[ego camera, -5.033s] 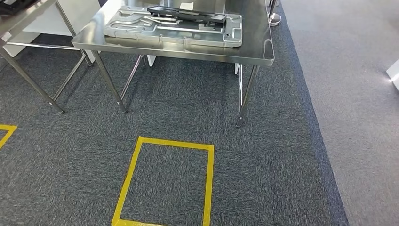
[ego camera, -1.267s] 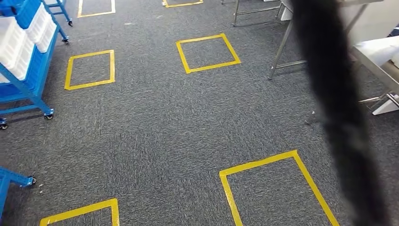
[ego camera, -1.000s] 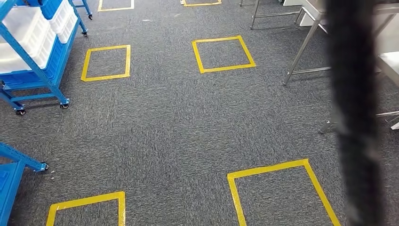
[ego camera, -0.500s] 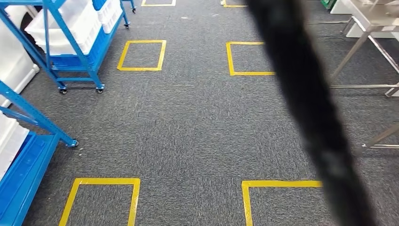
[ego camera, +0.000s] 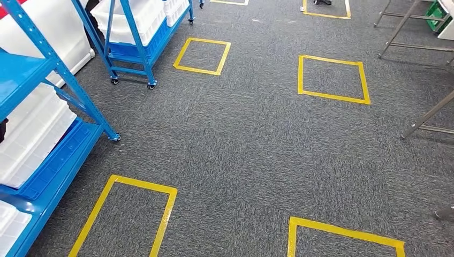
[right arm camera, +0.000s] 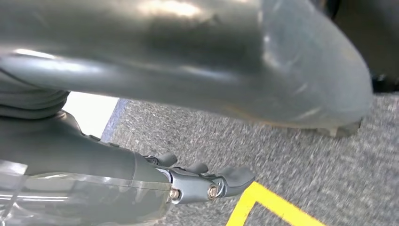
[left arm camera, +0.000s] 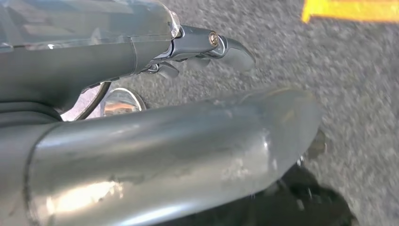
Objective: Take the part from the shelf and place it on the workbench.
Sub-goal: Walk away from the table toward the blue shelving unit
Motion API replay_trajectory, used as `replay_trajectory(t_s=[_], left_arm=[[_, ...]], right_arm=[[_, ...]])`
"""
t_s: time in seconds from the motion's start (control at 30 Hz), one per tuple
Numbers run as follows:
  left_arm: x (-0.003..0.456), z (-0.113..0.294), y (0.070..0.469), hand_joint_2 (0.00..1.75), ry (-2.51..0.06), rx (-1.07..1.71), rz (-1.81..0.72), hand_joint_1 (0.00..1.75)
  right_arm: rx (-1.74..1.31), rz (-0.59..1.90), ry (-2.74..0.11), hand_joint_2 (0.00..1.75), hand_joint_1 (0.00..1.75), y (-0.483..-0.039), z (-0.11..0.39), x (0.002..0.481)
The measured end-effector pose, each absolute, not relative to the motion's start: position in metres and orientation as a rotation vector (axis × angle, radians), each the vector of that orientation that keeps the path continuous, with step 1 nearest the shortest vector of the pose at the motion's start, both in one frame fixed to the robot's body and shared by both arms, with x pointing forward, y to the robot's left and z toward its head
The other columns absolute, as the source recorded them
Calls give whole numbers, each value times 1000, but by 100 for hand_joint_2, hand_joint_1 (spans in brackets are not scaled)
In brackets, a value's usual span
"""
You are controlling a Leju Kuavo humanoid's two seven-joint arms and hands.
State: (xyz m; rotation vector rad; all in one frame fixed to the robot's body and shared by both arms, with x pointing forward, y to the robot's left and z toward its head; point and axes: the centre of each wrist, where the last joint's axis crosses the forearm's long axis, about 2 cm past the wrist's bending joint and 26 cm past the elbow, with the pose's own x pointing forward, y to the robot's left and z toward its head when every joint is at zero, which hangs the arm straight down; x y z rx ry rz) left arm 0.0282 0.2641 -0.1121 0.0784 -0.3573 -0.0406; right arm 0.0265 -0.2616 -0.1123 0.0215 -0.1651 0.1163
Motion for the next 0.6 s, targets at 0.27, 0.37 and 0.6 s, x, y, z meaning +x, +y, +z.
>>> replay_trajectory(t_s=[0.27, 0.37, 0.6], left_arm=[[30, -112, 264, 0, -361, 76, -38, 0], [31, -112, 264, 0, -363, 76, -37, 0], [29, -112, 264, 0, -356, 76, -31, 0]], right_arm=[[22, 111, -157, 0, 0, -261, -113, 23], [23, 110, -154, 0, 0, -261, -113, 21], [22, 117, -152, 0, 0, -261, -113, 21]])
